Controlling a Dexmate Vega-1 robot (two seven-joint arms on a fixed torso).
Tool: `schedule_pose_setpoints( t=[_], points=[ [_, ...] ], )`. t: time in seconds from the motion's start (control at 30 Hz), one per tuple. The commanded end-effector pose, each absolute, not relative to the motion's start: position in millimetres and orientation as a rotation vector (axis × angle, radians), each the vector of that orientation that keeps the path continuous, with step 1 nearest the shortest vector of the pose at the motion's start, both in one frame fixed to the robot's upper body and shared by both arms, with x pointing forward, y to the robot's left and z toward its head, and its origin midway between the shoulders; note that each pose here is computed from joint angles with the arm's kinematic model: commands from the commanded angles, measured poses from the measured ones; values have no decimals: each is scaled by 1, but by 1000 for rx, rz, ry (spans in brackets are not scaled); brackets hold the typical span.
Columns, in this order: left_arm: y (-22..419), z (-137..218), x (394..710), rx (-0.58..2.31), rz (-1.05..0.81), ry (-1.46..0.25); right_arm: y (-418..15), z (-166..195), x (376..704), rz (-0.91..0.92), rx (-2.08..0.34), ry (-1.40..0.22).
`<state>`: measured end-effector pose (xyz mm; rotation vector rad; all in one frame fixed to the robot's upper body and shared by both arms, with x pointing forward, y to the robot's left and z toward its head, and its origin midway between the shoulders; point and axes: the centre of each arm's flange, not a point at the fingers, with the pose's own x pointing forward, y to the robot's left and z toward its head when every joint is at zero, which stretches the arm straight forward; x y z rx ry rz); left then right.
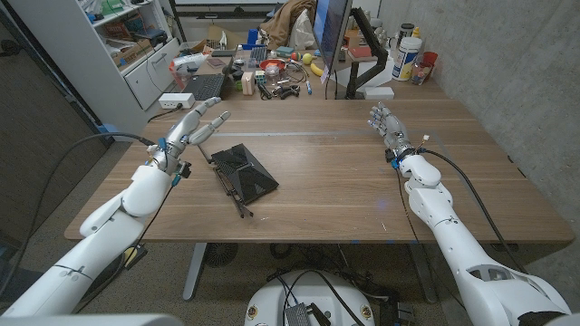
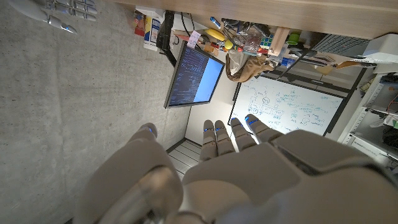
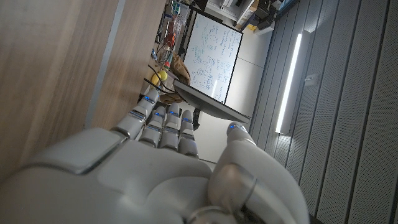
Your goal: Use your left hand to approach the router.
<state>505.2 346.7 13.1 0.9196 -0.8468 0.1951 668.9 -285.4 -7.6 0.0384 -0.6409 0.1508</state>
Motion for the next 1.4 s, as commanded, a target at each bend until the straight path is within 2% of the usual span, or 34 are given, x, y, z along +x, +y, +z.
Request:
schedule_pose_setpoints(
  t=[0.03,1.4],
  points=[
    [342,17,505,995,211,-841,-287,-10,669,153,40,-642],
    [330,6,511,1183,242,-731,-300,-3,663,135,59,-670]
  ],
)
